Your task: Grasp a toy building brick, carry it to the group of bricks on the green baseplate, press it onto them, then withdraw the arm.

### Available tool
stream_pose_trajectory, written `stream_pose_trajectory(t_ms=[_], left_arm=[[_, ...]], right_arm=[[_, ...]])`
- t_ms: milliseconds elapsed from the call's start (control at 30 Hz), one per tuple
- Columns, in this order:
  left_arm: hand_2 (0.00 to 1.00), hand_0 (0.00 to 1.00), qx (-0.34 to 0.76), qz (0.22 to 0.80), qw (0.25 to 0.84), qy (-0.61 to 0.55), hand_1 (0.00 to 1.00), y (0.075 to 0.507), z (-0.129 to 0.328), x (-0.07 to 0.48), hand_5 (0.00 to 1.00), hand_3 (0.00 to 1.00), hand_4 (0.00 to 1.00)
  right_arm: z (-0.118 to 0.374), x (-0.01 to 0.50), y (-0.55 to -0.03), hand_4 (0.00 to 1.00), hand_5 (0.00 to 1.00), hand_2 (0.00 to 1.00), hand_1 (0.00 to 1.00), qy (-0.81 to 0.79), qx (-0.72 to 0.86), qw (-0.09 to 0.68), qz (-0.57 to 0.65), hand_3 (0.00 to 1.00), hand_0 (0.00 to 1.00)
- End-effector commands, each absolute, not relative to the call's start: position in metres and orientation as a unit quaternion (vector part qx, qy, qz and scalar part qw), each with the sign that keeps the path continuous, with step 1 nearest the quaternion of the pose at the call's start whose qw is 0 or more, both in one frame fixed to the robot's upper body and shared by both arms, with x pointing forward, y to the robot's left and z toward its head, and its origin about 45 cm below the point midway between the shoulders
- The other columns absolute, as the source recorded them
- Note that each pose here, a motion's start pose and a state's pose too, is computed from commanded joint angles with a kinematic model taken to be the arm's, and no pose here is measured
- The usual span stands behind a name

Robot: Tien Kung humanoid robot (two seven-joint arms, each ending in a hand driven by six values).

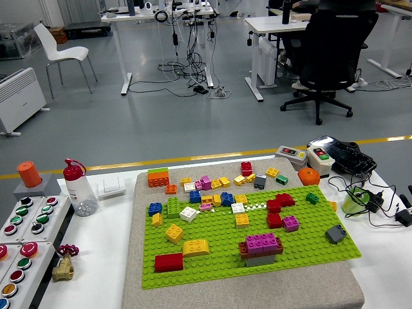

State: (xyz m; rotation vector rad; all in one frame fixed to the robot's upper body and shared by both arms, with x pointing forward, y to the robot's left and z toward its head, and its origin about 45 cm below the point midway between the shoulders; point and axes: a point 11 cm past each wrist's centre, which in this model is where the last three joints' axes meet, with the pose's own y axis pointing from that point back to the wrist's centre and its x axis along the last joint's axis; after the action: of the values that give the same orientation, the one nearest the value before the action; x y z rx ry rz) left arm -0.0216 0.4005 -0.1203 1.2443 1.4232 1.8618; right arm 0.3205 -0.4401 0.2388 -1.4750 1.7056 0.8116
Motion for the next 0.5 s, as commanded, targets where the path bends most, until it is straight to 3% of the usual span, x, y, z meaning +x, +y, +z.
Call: stream_pose_trajectory(t_ms=[500], left_arm=[[0.829,0.721,0.471,0.666,0.256,0.518,0.76,0.3994,-0.1204,-0.0169,0.998,0.7,0.477]], right_arm=[[0.2356,0.3173,-0.4402,0.466,0.587,0.819,0.806,0.664,-0.575,0.355,0.319,0.742,0.848]])
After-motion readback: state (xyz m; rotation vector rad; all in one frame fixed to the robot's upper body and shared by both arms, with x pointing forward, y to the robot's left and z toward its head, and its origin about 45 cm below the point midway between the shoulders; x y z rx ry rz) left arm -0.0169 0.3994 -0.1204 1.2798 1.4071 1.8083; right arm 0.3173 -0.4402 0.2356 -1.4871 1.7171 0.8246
